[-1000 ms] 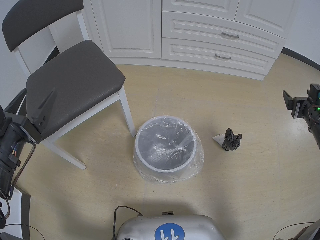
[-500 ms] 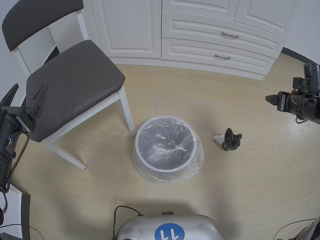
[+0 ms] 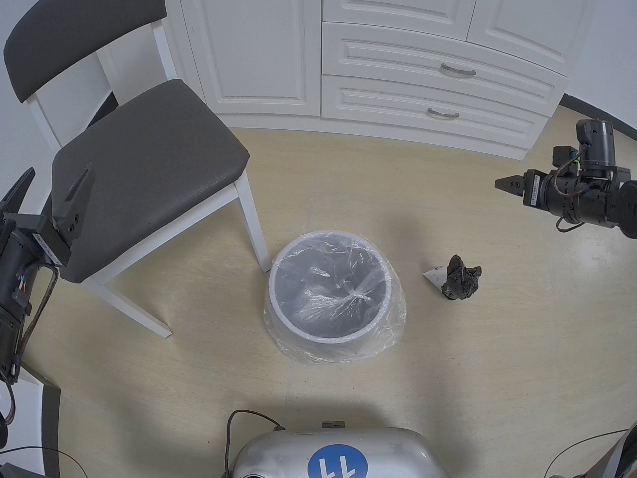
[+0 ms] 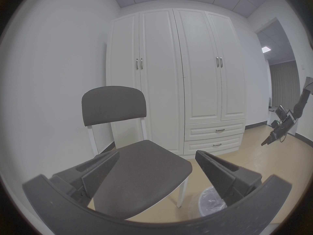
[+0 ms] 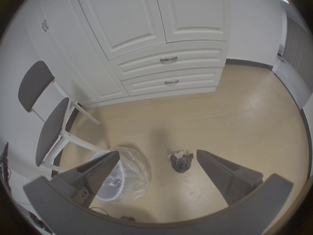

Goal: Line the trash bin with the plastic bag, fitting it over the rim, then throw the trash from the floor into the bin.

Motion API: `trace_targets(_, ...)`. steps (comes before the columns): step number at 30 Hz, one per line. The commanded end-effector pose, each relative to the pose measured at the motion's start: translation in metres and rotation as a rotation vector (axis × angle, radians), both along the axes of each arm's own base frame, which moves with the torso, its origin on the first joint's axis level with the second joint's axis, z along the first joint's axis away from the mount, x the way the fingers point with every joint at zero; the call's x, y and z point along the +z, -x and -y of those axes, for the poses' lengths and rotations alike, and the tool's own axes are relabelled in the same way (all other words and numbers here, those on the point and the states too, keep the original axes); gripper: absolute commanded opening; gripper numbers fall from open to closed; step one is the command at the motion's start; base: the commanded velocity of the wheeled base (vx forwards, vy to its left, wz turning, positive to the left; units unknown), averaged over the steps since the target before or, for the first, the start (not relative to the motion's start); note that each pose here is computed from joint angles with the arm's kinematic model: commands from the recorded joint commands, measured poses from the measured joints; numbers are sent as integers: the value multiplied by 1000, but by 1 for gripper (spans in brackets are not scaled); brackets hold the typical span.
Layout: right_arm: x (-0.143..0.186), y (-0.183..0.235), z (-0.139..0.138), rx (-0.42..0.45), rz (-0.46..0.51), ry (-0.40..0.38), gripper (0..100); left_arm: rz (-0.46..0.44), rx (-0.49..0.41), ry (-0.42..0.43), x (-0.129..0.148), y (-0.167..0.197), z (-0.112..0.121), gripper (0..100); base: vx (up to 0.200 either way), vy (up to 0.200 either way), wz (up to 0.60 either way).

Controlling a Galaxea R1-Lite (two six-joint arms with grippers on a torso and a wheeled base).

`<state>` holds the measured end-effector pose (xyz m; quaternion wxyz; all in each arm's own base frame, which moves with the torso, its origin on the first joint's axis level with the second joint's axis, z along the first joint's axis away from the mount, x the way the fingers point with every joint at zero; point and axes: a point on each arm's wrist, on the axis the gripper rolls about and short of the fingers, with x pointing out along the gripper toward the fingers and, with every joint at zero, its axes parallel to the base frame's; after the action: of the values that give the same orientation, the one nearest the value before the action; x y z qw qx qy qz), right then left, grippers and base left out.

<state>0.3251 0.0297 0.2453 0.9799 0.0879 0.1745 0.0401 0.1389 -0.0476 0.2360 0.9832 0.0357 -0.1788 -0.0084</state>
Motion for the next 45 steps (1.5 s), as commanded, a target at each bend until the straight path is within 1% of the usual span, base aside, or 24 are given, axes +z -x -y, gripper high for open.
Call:
trace_targets(1,-57,-27,-2,-1,-49,79,100,-3,8,-12,-1,0,0,100,0,0,0)
trace_targets(3,-68,-36,-2,-7,-44,95,100,0,10,-18,-1,0,-1,100,0,0,0)
trace_targets(4,-68,-36,-2,-7,-44,95,100,0,10,-18,-1,0,-1,100,0,0,0)
trace_targets(5,-79,-46,-3,-16,-57,107,100,0,15,-23,-1,0,-1,100,0,0,0)
trace_targets(8,-96,-61,-3,-38,-86,120,100,-4,17,-29,-1,0,-1,100,0,0,0)
trace_targets(12,-116,-82,-2,-67,-116,129,100,-10,15,-32,-2,-1,0,100,0,0,0)
trace_targets(14,-121,-88,-3,-71,-113,127,100,-12,14,-33,-3,-2,0,100,0,0,0)
trace_targets(17,-133,-99,-3,-76,-77,122,100,-10,16,-33,-2,-1,0,100,0,0,0)
trace_targets(20,-147,-112,-3,-83,-10,115,100,0,17,-31,-1,0,-1,100,0,0,0)
trace_targets(24,-158,-125,0,-95,8,111,100,-5,17,-33,-2,0,-1,100,0,0,0)
trace_targets(26,-165,-132,6,-114,7,113,100,-12,16,-36,-3,-1,0,100,0,0,0)
trace_targets(28,-168,-135,7,-122,5,115,100,-14,16,-37,-4,-1,0,100,0,0,0)
trace_targets(29,-176,-141,9,-144,0,122,100,-14,18,-41,-4,-1,0,100,0,0,0)
trace_targets(31,-182,-145,12,-151,-7,123,100,-15,20,-47,-4,-1,0,100,0,0,0)
trace_targets(37,-203,-153,12,-149,-35,128,100,-25,19,-53,-7,-1,0,100,0,0,0)
trace_targets(45,-220,-157,8,-130,-61,126,100,-38,19,-58,-10,-3,1,100,0,0,0)
